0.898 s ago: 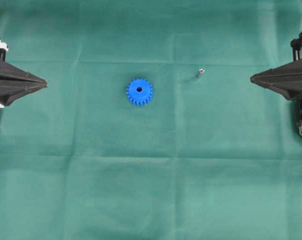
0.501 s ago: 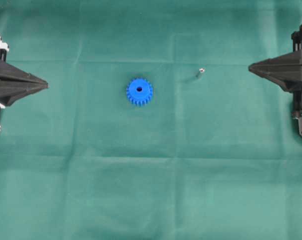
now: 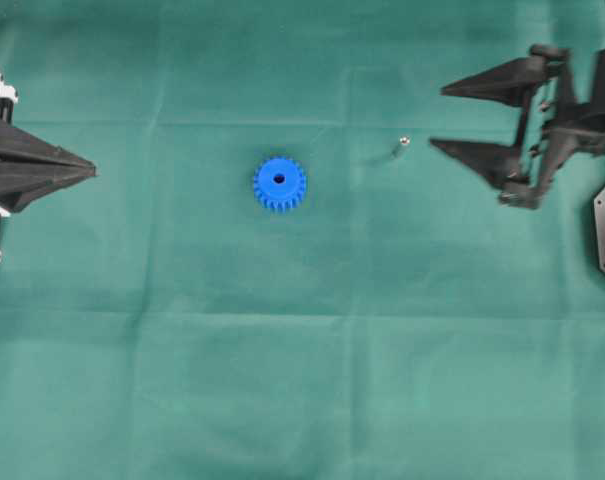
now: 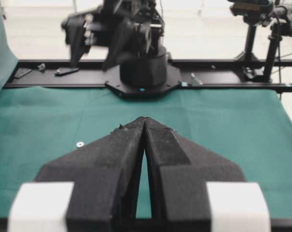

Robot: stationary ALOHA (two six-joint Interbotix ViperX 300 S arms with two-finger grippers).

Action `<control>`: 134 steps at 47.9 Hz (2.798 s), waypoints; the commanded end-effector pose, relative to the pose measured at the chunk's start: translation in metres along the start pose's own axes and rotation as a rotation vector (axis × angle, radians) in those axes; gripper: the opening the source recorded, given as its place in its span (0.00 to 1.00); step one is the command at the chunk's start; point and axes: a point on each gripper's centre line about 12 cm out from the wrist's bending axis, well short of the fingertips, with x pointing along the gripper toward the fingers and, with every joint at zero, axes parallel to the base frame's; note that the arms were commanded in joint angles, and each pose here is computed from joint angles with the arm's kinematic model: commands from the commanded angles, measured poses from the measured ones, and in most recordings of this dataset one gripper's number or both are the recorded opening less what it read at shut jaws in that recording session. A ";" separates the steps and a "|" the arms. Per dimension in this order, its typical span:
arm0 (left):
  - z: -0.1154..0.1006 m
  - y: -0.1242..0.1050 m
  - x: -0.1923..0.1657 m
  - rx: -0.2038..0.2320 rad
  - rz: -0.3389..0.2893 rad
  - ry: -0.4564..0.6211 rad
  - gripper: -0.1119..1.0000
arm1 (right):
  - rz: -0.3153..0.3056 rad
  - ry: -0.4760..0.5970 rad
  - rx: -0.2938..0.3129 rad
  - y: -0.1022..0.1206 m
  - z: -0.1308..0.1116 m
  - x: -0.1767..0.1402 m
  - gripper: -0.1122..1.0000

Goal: Insert the shaft placed at a random location into the center hole of the small gear at another random location.
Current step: 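Move the right gripper open toward the upright silver shaft, then lower the right gripper around the shaft and close on it, then lift the shaft and carry it left over the blue gear's hole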

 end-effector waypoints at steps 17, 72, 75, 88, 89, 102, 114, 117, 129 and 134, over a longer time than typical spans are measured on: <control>0.011 0.000 0.003 0.005 0.001 -0.031 0.10 | -0.085 0.127 0.043 -0.018 -0.069 0.042 0.86; 0.008 0.000 0.003 0.003 0.001 -0.009 0.10 | -0.077 0.191 0.044 -0.015 -0.093 0.050 0.22; 0.008 0.000 0.003 0.005 0.001 -0.009 0.10 | -0.076 0.189 0.045 -0.015 -0.092 0.050 0.22; 0.007 0.000 0.003 0.003 0.001 -0.006 0.10 | -0.075 0.157 0.044 -0.015 -0.068 0.050 0.22; 0.008 0.000 0.003 0.002 0.001 -0.008 0.10 | -0.074 0.159 0.041 -0.015 -0.066 0.049 0.22; 0.007 0.000 0.003 0.002 0.001 -0.005 0.10 | -0.053 0.175 0.027 -0.013 -0.031 0.039 0.22; 0.007 0.000 0.003 0.003 0.001 -0.006 0.10 | -0.049 0.171 0.026 -0.012 -0.030 0.040 0.22; 0.007 0.000 0.003 0.002 0.001 -0.006 0.10 | -0.045 0.169 0.025 -0.011 -0.029 0.042 0.22; 0.007 0.000 0.003 0.003 0.001 -0.005 0.10 | 0.010 0.146 0.009 0.006 -0.022 0.061 0.22; 0.006 0.000 0.004 0.002 0.001 -0.002 0.10 | 0.037 0.142 0.002 0.015 -0.018 0.077 0.22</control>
